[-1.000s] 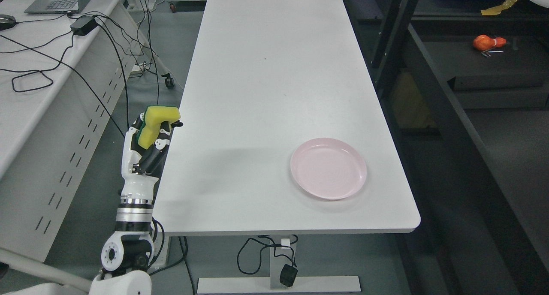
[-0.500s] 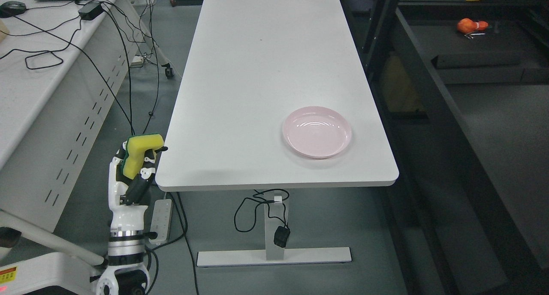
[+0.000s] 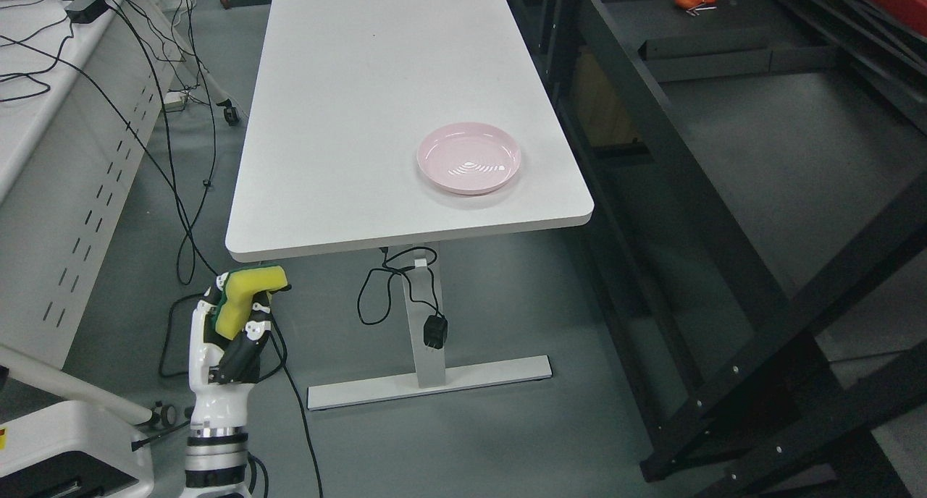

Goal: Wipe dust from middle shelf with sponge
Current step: 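Hold the sponge in the left hand while turning toward the metal shelf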

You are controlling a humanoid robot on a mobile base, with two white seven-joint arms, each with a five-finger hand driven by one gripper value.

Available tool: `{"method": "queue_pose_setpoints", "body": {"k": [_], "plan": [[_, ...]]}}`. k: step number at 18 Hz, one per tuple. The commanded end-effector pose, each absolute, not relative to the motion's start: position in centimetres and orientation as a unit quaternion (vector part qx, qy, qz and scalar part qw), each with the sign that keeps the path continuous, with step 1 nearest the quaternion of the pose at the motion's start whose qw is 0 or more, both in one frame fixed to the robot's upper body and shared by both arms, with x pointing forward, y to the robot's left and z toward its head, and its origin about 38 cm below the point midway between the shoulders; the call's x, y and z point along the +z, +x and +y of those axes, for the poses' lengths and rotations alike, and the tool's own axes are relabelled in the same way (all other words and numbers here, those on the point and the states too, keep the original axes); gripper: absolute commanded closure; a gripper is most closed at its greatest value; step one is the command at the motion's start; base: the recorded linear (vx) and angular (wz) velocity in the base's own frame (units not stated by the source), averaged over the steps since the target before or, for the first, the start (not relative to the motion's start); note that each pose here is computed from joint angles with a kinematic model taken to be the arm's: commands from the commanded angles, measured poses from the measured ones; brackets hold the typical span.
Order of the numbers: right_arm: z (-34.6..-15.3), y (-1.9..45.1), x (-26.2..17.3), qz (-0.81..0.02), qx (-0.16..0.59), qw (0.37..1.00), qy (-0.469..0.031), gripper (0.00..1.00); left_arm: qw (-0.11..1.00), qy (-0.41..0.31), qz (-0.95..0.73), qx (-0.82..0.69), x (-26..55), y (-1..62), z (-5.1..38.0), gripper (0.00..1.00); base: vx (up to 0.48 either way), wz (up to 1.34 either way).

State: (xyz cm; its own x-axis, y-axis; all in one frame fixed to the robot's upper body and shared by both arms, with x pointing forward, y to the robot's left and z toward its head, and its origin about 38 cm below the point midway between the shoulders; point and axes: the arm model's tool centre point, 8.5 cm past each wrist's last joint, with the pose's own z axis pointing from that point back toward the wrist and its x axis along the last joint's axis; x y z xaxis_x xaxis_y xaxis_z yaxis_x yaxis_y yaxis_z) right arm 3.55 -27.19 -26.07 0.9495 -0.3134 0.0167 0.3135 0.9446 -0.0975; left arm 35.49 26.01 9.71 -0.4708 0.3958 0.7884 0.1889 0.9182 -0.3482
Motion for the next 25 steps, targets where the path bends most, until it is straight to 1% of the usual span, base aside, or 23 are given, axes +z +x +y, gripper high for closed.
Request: {"method": "queue_pose_setpoints", "body": {"k": [1,6,11,18,25], "plan": [[-28.4,4.1,-26.0,-0.01,-0.159,0.986,-0.059,0.0,0.481,-0.183,-0.854,0.067,10.6,35.5,24.4,0.99,-0.241,-0.03],[-28.4,4.1,-26.0,-0.01,-0.16,0.985,-0.059,0.0,0.483,-0.169,-0.858,0.047,10.6,35.5,24.2,0.99,-0.212,-0.08],[-28.4,4.1,-26.0,-0.01,-0.16,0.985,-0.059,0.0,0.482,-0.136,-0.866,0.002,10.7,35.4,24.0,0.99,-0.221,-0.29],[-28.4,4.1,-26.0,-0.01,-0.16,0.985,-0.059,0.0,0.488,-0.091,-0.865,-0.069,10.8,35.7,23.2,0.99,-0.159,-0.63],[-28.4,4.1,-26.0,-0.01,-0.159,0.986,-0.059,0.0,0.499,-0.093,-0.859,-0.069,10.1,35.5,23.0,0.99,-0.092,-0.76]]}}
